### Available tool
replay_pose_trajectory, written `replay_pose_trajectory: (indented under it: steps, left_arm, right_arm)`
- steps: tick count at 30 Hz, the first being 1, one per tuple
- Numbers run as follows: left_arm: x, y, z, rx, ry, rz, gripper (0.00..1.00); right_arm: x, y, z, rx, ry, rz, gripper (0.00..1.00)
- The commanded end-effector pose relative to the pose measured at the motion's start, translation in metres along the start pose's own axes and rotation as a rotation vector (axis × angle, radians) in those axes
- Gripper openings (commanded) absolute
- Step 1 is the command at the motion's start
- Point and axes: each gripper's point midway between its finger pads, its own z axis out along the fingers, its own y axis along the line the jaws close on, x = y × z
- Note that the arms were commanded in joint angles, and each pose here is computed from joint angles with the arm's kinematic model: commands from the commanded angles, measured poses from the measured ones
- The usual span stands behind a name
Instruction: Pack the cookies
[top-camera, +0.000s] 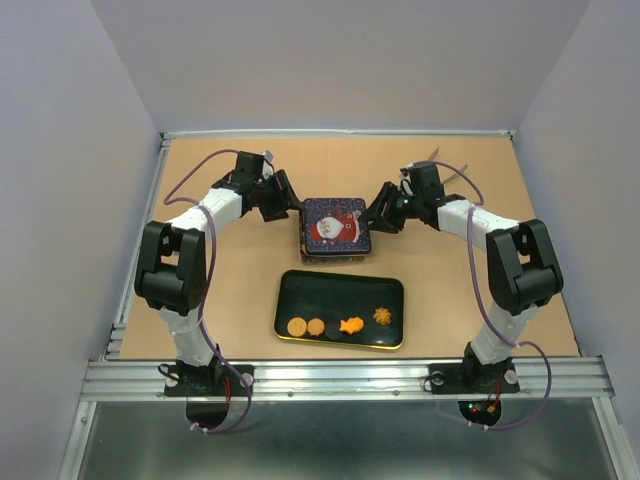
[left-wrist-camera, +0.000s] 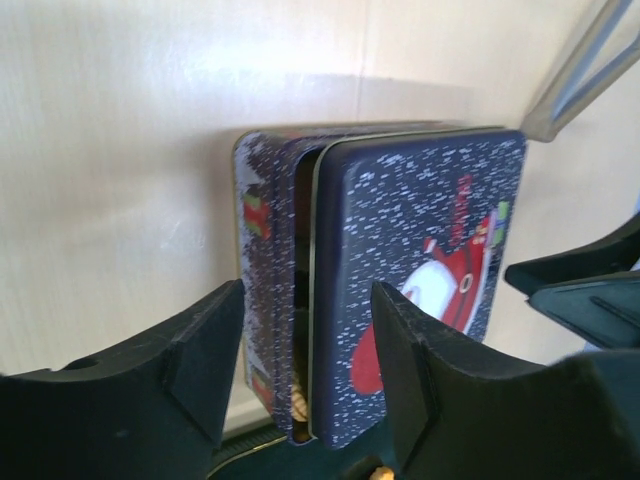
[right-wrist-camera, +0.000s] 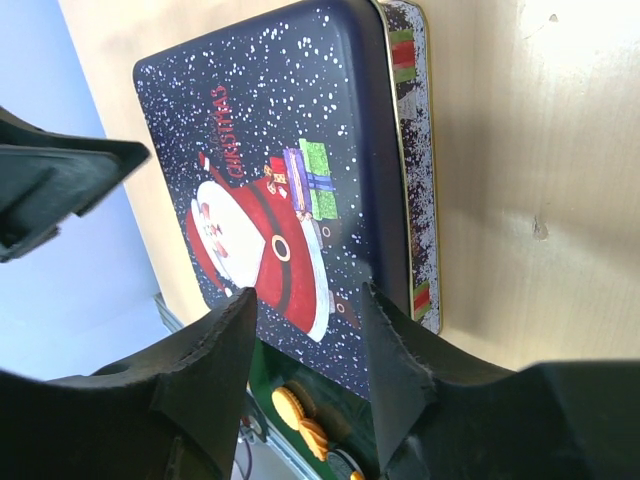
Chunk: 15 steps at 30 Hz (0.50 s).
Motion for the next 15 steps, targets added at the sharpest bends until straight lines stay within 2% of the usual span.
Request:
replay_pose_trajectory:
  steps: [1, 4, 15]
  left_arm:
    - [0.009, 0.007, -0.006, -0.009, 0.004, 0.016, 0.62]
    - [0.019, 0.014, -0.002, -0.013, 0.024, 0.004, 0.60]
    - [0.022, 0.016, 0.001, -0.012, 0.034, 0.000, 0.58]
  right_arm:
    - [-0.014, 0.019, -0.002, -0.029, -0.036, -0.052, 0.50]
    - [-0.013, 0.019, -0.001, -0.028, -0.031, -0.052, 0.46]
    - [-0.029, 0.031, -0.019, -0.008, -0.113, -0.094, 0.45]
